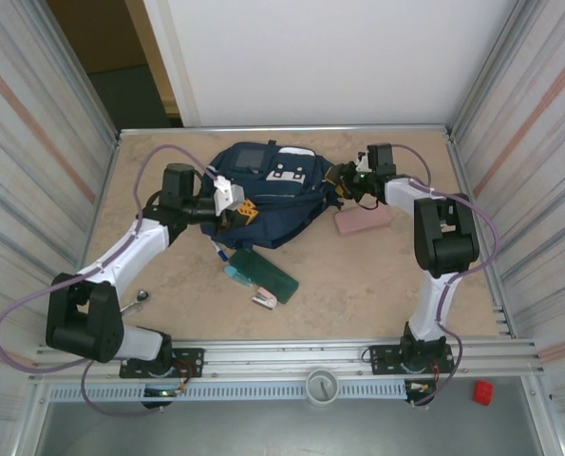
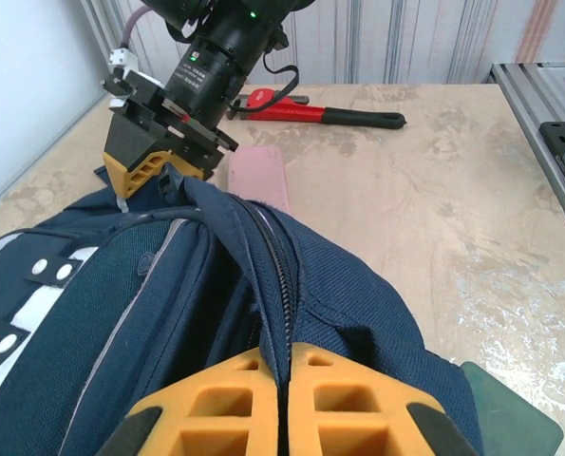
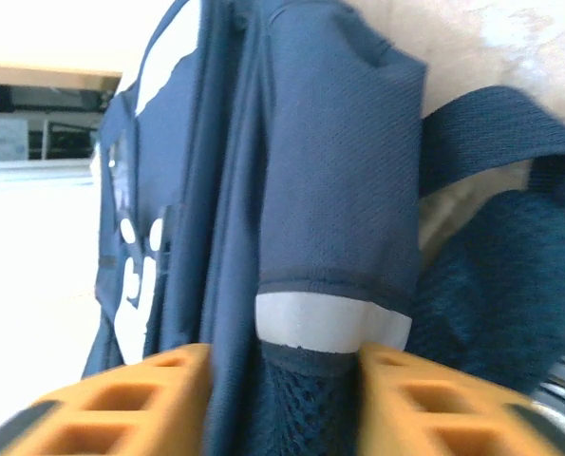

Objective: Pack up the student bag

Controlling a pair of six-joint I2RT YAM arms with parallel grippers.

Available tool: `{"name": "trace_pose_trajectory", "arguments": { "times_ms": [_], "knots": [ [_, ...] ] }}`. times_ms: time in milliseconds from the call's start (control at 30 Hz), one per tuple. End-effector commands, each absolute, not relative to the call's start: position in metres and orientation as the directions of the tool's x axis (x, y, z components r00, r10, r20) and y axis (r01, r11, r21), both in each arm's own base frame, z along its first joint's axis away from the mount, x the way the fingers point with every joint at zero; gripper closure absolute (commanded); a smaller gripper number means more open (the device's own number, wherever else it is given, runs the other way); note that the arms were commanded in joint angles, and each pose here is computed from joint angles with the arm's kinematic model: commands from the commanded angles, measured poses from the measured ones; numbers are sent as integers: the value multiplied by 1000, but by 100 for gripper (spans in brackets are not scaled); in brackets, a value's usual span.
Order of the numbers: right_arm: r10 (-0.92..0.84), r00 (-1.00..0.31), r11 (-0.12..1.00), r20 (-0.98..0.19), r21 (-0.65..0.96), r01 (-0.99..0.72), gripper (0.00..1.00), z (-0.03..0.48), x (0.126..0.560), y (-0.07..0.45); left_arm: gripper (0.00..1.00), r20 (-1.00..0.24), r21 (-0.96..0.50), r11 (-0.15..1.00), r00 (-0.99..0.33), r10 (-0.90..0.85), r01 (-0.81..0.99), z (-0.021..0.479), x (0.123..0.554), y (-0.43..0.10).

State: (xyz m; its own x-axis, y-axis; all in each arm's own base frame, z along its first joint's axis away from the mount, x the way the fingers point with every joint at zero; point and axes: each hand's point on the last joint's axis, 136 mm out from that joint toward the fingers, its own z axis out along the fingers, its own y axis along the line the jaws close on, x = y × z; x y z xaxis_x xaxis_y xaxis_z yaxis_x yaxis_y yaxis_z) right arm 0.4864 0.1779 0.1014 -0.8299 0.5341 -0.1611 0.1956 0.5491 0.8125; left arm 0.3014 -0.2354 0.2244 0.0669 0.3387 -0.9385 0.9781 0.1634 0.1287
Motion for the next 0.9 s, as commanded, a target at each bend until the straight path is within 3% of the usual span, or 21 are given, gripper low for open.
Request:
{"name": "trace_pose_trajectory", "arguments": {
  "times_ms": [0,133,333,533,700,867],
  "knots": [
    [532,-825,509,-189,850,134,83,131,489,179,99,-934,218,158,160,318,963,251,311,-241],
    [557,-782,529,-279,845,75,99,162,476,154,98,-913,195,276,72,402,941,235,339,-233],
    [518,-739,641,-431,768,2,100,187,437,143,94,-864,181,499,-106,492,847,213,391,-210],
    [442,-768,748,-464,663,31,100,145,405,162,77,-799,117,700,-352,488,705,177,424,-175],
    [402,-798,783,-449,620,46,88,111,393,186,55,-728,-3,904,-620,291,428,158,441,-129],
    [313,-839,827,-445,562,10,60,95,375,199,43,-755,-157,954,-653,49,253,172,425,-111]
  ]
}}
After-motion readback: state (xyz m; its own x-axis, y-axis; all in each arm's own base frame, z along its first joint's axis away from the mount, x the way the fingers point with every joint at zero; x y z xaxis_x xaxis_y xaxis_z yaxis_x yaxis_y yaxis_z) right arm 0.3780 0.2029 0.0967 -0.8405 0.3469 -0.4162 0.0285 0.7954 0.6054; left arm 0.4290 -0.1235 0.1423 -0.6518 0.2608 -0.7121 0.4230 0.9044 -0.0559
